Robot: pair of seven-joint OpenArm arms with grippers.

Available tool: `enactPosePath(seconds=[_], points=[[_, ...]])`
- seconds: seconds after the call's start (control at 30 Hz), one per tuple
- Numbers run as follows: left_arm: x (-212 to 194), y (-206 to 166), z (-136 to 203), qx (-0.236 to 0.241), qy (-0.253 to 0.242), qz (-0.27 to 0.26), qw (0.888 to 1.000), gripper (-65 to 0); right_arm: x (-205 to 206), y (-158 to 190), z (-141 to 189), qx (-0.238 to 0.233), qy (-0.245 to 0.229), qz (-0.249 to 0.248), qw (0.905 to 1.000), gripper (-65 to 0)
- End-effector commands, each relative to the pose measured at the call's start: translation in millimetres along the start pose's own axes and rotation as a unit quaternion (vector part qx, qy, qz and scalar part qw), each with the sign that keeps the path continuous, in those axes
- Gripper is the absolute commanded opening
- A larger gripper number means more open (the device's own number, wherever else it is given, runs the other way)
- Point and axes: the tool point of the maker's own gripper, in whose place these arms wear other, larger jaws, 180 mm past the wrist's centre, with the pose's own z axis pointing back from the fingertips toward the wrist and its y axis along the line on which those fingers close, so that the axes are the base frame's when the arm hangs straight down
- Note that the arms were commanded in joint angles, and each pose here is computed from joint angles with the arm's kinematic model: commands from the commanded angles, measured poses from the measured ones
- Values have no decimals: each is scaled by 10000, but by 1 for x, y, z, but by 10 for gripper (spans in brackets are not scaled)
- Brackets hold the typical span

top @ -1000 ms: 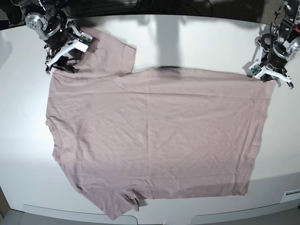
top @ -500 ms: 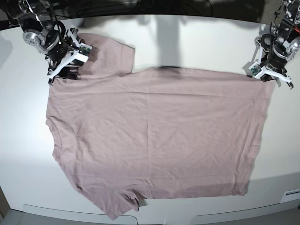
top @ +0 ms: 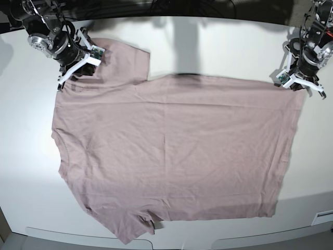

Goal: Fold the T-shirt properly
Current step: 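Grasp the shirt's shoulder edges with both grippers, then lift and pull the shoulder edges outward, folding the shirt lengthwise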

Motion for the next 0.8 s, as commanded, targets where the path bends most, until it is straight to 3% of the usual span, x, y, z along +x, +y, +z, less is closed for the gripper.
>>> enactPosePath(seconds=[0.0, 0.13, 0.2, 0.3, 0.4, 0.53, 0.77], points=[[-25, -39, 3, -744, 510, -26, 9959, -650, -12, 22, 0, 452, 219, 45, 9987, -650], [-10, -46, 4, -856, 79, 308, 9958, -650, -13, 18, 0, 270, 257, -82, 9993, -650], [-6, -44, 5, -646, -154, 416, 9969, -650, -8, 11, 1, -13, 80, -573, 9983, -650], [-5, -45, 10, -349, -354, 663, 9966, -650, -9, 9, 7, -41, -105, -1283, 9917, -650], [-1, -51, 17, -356, -654, 1103, 9911, -650, -16, 3, 20, -203, -213, -1724, 9846, -650], [4, -54, 31, -443, -977, 1717, 9793, -650, -14, 1, 45, -403, -508, -1958, 9785, -650], [20, -73, 56, -565, -1206, 1839, 9739, -650, -16, 32, 80, -238, -466, -2134, 9756, -650]])
